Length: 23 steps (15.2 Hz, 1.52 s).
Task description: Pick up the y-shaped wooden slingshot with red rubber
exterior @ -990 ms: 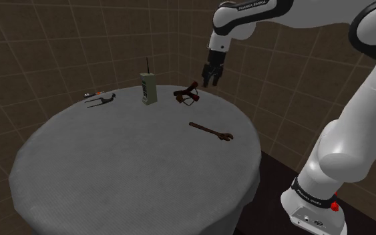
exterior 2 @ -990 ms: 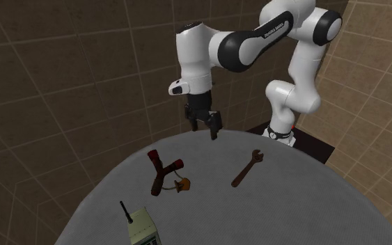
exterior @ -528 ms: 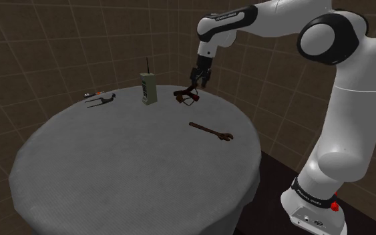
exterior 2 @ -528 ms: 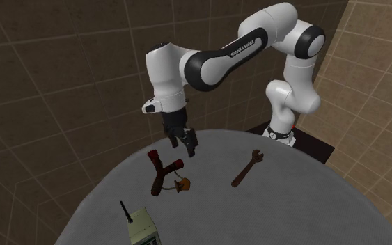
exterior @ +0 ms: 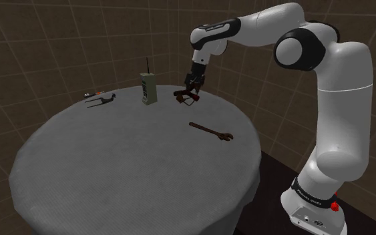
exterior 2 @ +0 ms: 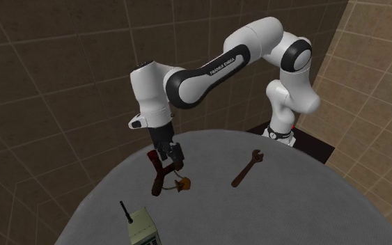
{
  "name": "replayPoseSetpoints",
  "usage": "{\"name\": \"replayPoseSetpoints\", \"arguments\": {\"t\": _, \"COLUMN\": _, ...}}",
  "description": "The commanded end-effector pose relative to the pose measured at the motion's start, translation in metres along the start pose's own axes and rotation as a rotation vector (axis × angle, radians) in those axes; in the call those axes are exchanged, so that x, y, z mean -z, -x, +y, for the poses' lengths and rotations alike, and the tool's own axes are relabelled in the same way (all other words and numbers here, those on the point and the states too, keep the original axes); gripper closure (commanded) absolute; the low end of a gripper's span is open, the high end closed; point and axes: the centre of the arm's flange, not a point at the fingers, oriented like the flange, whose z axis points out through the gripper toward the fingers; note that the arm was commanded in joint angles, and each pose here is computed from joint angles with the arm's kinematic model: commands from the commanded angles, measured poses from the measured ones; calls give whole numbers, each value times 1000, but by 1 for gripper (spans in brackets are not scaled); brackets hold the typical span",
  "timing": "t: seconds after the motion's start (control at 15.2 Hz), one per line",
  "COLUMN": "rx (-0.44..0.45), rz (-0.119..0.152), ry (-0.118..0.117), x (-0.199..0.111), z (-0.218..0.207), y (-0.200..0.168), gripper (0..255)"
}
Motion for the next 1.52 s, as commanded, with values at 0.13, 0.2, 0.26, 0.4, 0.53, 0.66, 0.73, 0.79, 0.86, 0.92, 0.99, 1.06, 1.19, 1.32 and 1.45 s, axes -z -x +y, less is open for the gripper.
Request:
{"name": "replayPoseSetpoints", "arguments": {"t": 0.13, "rx": 0, "rz": 0, "ry": 0, "x": -18, "z": 6, "y": 1, "gripper": 0}}
{"name": "replayPoseSetpoints", "arguments": {"t": 0.2, "rx": 0, "rz": 0, "ry": 0, "x": -18, "z": 6, "y": 1, "gripper": 0}}
{"name": "replayPoseSetpoints", "arguments": {"t": 0.26, "rx": 0, "rz": 0, "ry": 0, "x": -18, "z": 6, "y": 1, "gripper": 0}}
{"name": "replayPoseSetpoints", "arguments": {"t": 0.4, "rx": 0, "rz": 0, "ry": 0, "x": -17, "z": 6, "y": 1, "gripper": 255}}
{"name": "replayPoseSetpoints", "arguments": {"t": 0.53, "rx": 0, "rz": 0, "ry": 0, "x": -18, "z": 6, "y": 1, "gripper": 255}}
{"name": "replayPoseSetpoints", "arguments": {"t": 0.66, "rx": 0, "rz": 0, "ry": 0, "x": -18, "z": 6, "y": 1, "gripper": 255}}
{"name": "replayPoseSetpoints", "arguments": {"t": 0.73, "rx": 0, "rz": 0, "ry": 0, "x": -18, "z": 6, "y": 1, "gripper": 255}}
{"name": "replayPoseSetpoints", "arguments": {"t": 0.79, "rx": 0, "rz": 0, "ry": 0, "x": -17, "z": 6, "y": 1, "gripper": 255}}
{"name": "replayPoseSetpoints", "arguments": {"t": 0.86, "rx": 0, "rz": 0, "ry": 0, "x": -17, "z": 6, "y": 1, "gripper": 255}}
{"name": "replayPoseSetpoints", "arguments": {"t": 0.92, "rx": 0, "rz": 0, "ry": 0, "x": -18, "z": 6, "y": 1, "gripper": 255}}
{"name": "replayPoseSetpoints", "arguments": {"t": 0.99, "rx": 0, "rz": 0, "ry": 0, "x": -13, "z": 4, "y": 1, "gripper": 255}}
{"name": "replayPoseSetpoints", "arguments": {"t": 1.06, "rx": 0, "rz": 0, "ry": 0, "x": -8, "z": 3, "y": 1, "gripper": 255}}
{"name": "replayPoseSetpoints", "arguments": {"t": 1.19, "rx": 0, "rz": 0, "ry": 0, "x": 3, "z": -1, "y": 0, "gripper": 255}}
{"name": "replayPoseSetpoints", "arguments": {"t": 1.32, "rx": 0, "rz": 0, "ry": 0, "x": 13, "z": -4, "y": 0, "gripper": 255}}
{"name": "replayPoseSetpoints", "arguments": {"t": 1.45, "rx": 0, "rz": 0, "ry": 0, "x": 23, "z": -7, "y": 0, "gripper": 255}}
